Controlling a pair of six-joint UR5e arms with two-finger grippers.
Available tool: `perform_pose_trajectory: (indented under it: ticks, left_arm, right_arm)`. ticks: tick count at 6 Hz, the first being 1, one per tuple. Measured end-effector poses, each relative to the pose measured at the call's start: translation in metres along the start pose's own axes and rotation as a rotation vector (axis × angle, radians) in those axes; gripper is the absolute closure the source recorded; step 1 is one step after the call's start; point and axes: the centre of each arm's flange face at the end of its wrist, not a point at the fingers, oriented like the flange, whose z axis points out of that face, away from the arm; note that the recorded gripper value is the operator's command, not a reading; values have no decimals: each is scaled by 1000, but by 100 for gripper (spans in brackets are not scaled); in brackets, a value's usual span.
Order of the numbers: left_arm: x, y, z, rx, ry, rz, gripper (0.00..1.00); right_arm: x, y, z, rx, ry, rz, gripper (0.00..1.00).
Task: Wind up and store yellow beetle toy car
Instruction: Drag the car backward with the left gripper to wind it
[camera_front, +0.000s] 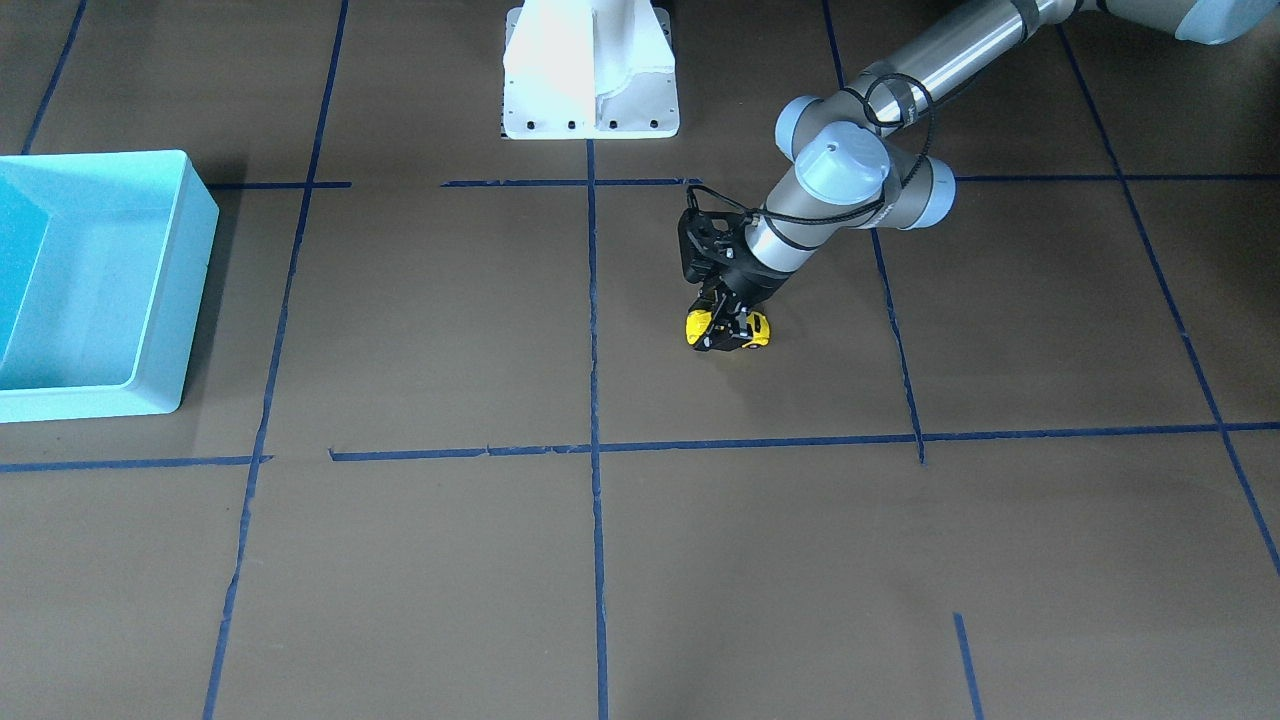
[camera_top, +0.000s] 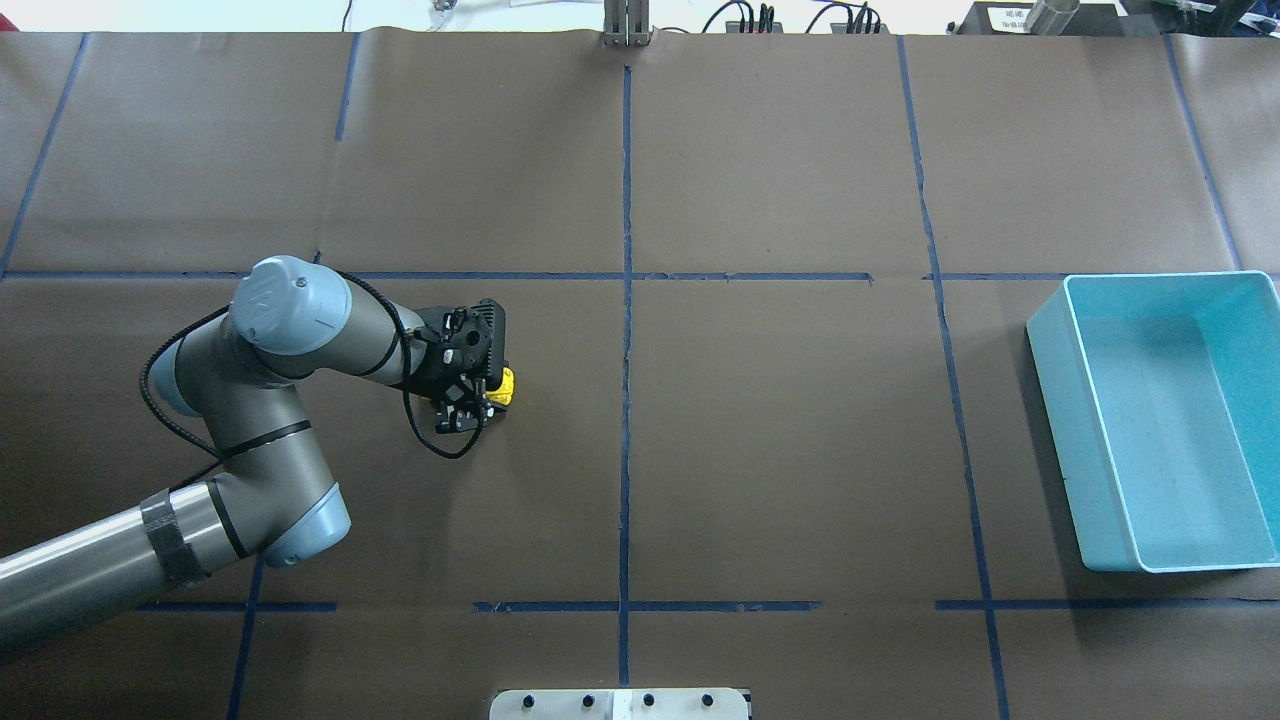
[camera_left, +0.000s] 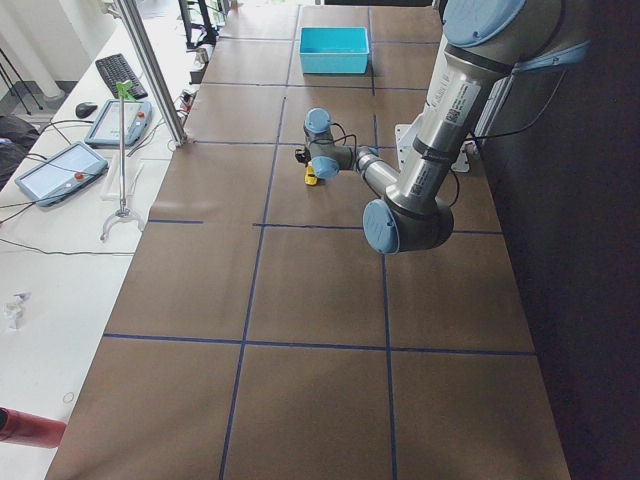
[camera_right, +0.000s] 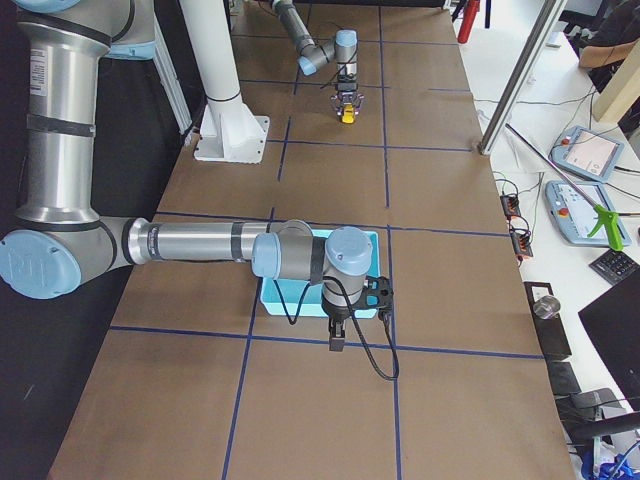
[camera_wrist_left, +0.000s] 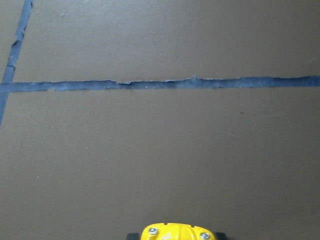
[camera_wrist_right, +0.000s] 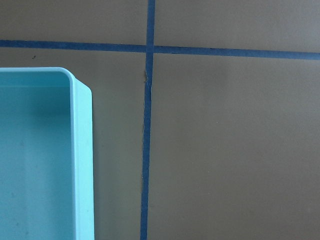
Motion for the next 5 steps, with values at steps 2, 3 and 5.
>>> perform_pose_trajectory:
  ticks: [2,3,5]
  left_arm:
    - [-12,51,-24,5,24,-28,0]
    - [-18,62,-34,13,30,-38,0]
    - [-21,70,-39,17,32,-52,0]
  right_arm:
    - [0,0,0,0,0,0,0]
    - [0,0,0,0,0,0,0]
    - [0,0,0,0,0,0,0]
